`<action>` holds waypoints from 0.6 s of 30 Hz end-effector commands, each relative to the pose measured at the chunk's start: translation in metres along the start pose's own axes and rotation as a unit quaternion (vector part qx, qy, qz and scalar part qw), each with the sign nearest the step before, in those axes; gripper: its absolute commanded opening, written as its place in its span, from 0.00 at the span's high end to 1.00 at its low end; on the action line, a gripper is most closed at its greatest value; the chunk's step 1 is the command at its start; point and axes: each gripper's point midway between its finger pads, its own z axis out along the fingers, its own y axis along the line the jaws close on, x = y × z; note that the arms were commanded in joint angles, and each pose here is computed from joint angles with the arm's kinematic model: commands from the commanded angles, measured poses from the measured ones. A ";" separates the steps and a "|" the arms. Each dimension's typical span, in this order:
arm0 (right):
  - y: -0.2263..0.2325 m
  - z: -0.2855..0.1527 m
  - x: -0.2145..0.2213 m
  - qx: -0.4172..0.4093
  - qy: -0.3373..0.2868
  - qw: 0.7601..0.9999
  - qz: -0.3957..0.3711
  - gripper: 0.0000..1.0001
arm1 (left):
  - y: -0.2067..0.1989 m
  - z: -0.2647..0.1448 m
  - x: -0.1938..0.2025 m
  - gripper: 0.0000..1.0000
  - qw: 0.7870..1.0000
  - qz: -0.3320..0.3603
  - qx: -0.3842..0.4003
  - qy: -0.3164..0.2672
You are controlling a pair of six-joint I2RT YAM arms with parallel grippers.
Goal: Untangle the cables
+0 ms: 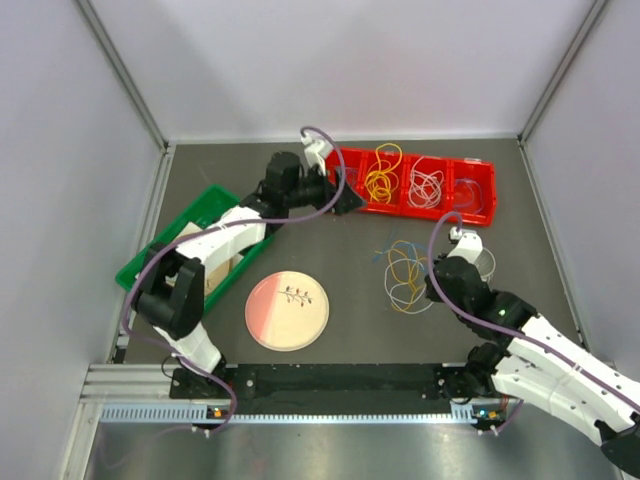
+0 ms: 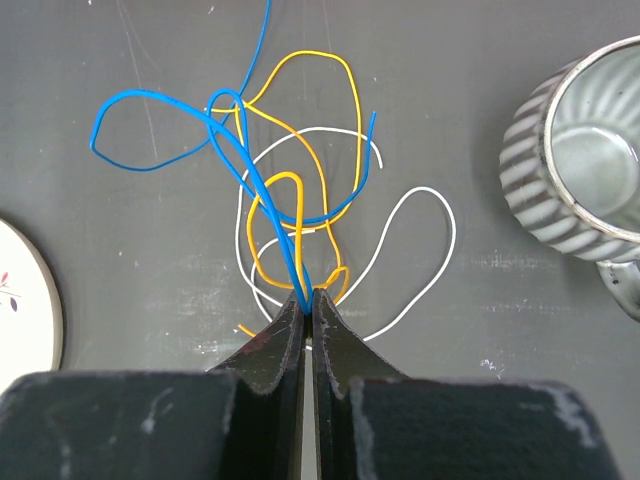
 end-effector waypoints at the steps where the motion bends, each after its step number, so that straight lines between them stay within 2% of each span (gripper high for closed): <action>1: 0.000 0.001 -0.003 0.003 -0.007 1.000 0.017 1.00 | -0.037 -0.001 0.042 0.22 0.995 0.056 0.075 0.045; 5: 0.003 0.004 -0.002 0.003 -0.002 1.000 0.015 1.00 | -0.058 0.008 0.073 0.22 0.986 0.117 0.103 0.060; 12: 0.006 0.004 -0.004 -0.002 -0.004 1.000 0.016 1.00 | -0.080 0.024 0.094 0.17 0.979 0.133 0.141 0.068; 14: 0.007 0.004 -0.004 -0.003 -0.003 1.000 0.016 1.00 | -0.072 0.035 0.111 0.16 0.977 0.144 0.125 0.097; 18: 0.007 0.005 -0.005 -0.003 -0.003 1.000 0.016 1.00 | -0.070 0.058 0.114 0.16 0.975 0.160 0.112 0.104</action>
